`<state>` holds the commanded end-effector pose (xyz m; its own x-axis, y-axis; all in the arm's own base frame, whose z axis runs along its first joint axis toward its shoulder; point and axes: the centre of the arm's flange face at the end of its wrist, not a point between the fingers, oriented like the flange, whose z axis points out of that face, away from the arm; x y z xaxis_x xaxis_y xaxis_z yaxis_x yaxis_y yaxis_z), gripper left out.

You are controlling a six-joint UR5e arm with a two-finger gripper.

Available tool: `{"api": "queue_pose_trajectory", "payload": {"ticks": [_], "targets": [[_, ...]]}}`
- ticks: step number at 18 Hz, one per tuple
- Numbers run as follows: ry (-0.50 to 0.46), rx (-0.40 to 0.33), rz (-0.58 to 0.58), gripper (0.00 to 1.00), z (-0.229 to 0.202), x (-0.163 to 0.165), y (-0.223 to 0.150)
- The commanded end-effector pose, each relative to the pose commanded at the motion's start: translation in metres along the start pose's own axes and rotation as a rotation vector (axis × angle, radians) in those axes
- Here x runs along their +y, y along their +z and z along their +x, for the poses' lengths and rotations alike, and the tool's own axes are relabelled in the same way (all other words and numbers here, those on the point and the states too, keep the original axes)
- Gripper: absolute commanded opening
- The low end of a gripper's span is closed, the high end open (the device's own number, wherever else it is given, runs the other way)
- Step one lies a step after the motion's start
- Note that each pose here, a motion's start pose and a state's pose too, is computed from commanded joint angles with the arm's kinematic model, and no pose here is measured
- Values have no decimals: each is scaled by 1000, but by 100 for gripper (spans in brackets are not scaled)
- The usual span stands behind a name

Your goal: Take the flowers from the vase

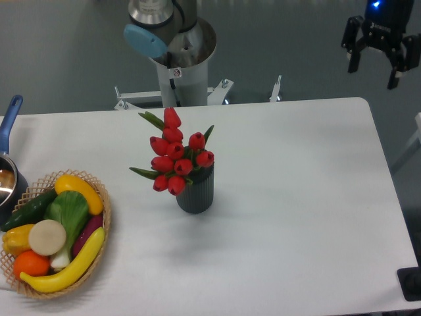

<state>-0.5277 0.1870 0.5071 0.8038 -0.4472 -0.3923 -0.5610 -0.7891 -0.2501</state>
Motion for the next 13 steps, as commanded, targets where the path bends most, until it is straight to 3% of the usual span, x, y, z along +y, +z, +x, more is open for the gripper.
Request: {"api": "queue_pose_trajectory", "payload": {"ticks": [13], "targets": [[-26,-17,35,100,11,-3,16]]}}
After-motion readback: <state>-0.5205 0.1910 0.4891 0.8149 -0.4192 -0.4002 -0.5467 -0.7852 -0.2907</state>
